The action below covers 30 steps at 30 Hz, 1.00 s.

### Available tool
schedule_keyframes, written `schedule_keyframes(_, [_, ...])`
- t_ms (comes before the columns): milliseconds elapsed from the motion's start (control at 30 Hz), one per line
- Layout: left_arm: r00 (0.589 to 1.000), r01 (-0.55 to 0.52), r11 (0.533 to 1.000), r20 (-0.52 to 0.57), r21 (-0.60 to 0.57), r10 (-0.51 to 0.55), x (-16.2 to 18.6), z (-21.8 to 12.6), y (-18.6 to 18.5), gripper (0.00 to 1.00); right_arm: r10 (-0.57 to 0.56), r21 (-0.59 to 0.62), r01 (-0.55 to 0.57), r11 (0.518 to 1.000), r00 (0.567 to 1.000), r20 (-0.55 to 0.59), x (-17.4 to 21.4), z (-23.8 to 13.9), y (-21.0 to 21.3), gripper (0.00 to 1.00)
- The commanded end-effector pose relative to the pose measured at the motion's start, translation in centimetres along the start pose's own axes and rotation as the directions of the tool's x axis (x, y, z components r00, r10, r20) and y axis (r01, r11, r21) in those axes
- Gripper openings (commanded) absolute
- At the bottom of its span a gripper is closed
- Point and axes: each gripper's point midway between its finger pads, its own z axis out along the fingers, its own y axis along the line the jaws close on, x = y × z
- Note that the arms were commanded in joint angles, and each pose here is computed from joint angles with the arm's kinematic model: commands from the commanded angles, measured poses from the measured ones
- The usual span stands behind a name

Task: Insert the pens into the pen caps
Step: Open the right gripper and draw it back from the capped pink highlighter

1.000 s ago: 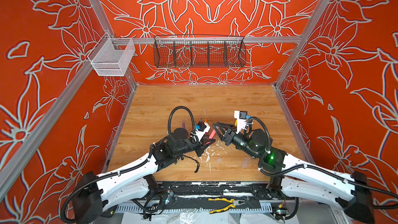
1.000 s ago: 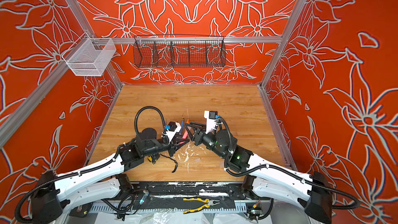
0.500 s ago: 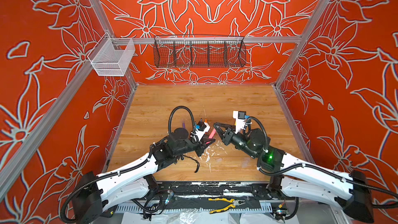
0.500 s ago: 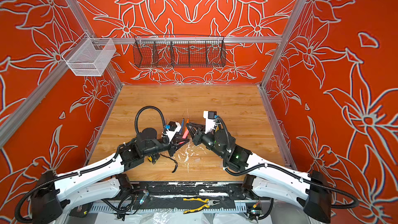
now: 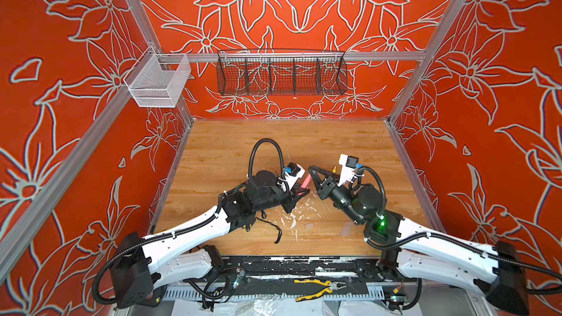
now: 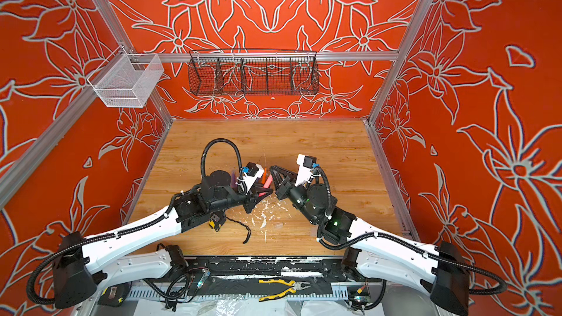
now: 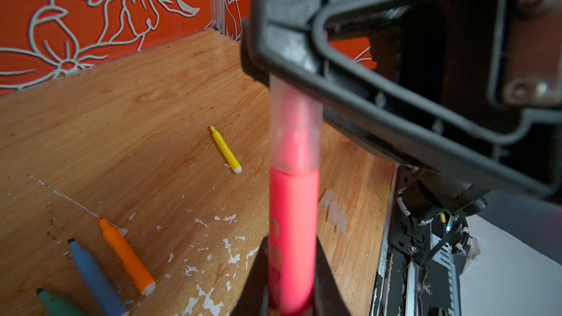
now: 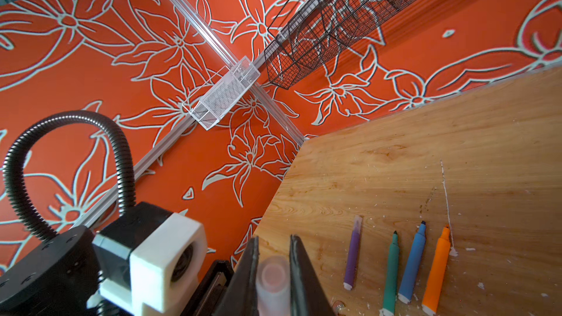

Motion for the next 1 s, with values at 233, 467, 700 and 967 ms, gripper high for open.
schedule_keyframes(233, [0.94,-0.04,0.997,0.337,-0.063,0.059,-13.0,-2.5,0.4,0.0,-0.023,0.012,0.027,1.0,0.963,-0.269,8.2,-1.3,-2.1,0.0])
schedule_keyframes(467, [0.926,-0.05,0.995,0.37,-0.088,0.079,-15.0,-2.3,1.1,0.0,-0.012,0.025,0.02,0.999,0.96,-0.28,9.0,-1.6,-2.8,0.0])
schedule_keyframes(700, [0.913,-0.068,0.991,0.394,-0.115,0.108,-17.0,-2.2,1.6,0.0,-0.009,0.029,0.019,0.999,0.952,-0.307,10.1,-1.6,-2.9,0.0])
schedule_keyframes(967, [0.908,-0.051,0.986,0.403,-0.16,0.112,-17.9,-1.5,2.7,0.0,0.018,0.056,-0.001,0.998,0.951,-0.309,11.3,-2.1,-4.1,0.0])
